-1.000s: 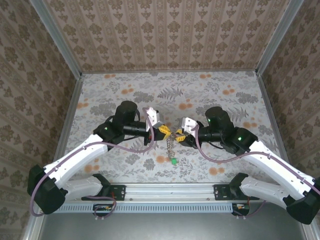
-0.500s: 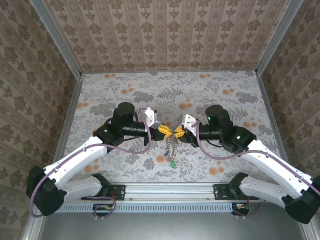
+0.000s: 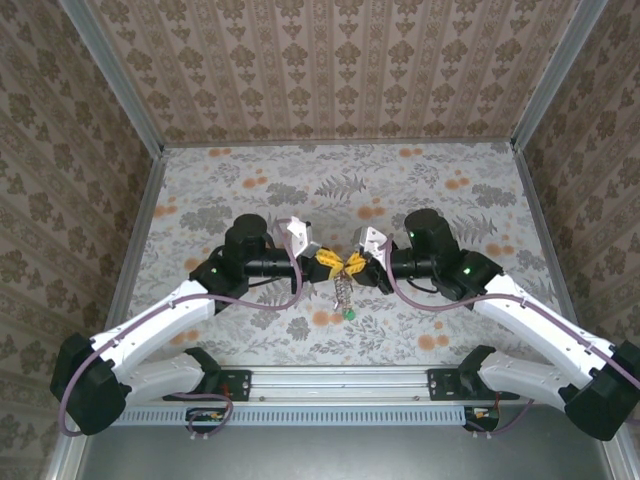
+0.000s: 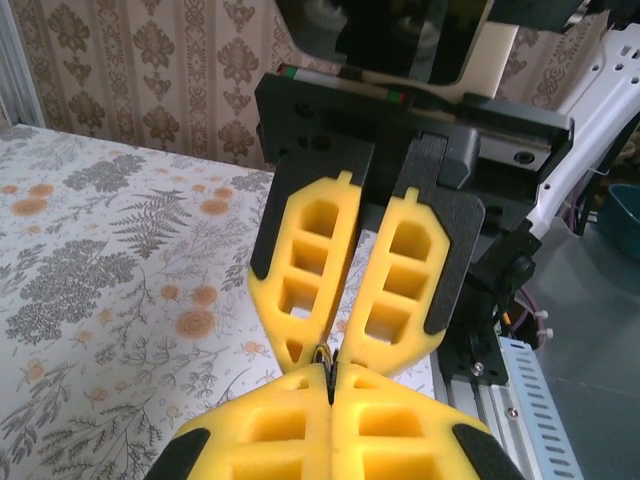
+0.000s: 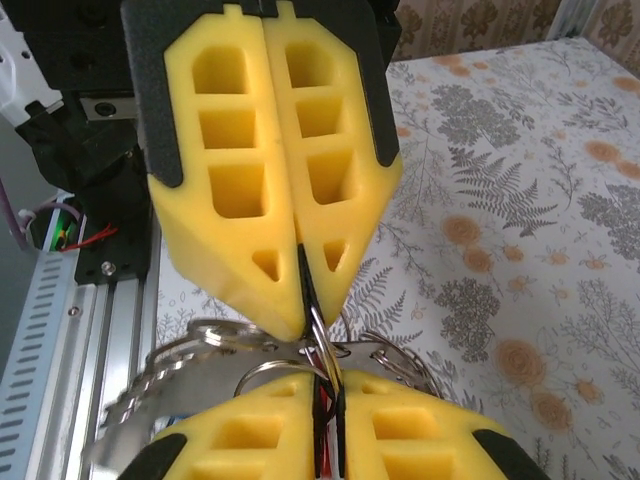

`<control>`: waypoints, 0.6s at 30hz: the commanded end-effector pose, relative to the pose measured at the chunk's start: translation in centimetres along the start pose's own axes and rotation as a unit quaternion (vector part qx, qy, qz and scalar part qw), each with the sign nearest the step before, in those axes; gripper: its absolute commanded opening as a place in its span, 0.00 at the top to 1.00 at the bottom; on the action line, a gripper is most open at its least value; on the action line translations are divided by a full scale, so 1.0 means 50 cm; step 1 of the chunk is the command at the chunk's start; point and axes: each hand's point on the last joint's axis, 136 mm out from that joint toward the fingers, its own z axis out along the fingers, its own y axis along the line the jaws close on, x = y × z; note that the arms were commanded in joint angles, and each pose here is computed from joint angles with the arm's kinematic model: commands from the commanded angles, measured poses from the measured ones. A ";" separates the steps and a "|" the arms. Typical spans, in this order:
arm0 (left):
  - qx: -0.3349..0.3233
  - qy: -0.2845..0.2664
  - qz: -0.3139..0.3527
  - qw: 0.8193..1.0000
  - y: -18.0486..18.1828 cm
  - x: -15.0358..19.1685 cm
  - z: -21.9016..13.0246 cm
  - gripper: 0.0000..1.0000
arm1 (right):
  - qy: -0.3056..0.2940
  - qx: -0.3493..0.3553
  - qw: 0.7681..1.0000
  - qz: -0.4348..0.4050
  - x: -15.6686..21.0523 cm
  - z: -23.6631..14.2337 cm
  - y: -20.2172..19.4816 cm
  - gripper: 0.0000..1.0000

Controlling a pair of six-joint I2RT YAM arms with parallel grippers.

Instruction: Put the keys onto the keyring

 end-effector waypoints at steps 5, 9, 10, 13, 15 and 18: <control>0.027 -0.053 0.043 0.997 -0.034 -0.056 0.002 1.00 | -0.046 -0.051 0.998 -0.001 -0.039 0.017 0.024 0.81; 0.032 -0.049 0.047 0.997 -0.038 -0.054 0.002 1.00 | -0.051 -0.065 0.997 0.001 -0.043 0.013 0.033 0.92; 0.031 -0.047 0.049 0.997 -0.038 -0.053 0.000 1.00 | -0.050 -0.065 0.997 0.000 -0.043 0.010 0.033 0.94; 0.025 -0.038 0.053 0.998 -0.035 -0.052 -0.008 1.00 | -0.044 -0.061 0.997 -0.004 -0.039 0.002 0.033 1.00; 0.020 -0.018 0.051 0.998 -0.032 -0.044 -0.014 1.00 | -0.033 -0.051 0.998 -0.010 -0.033 -0.003 0.030 1.00; 0.004 0.029 0.049 0.998 -0.026 -0.012 -0.023 0.89 | 0.000 -0.041 0.999 -0.023 -0.019 -0.009 0.026 1.00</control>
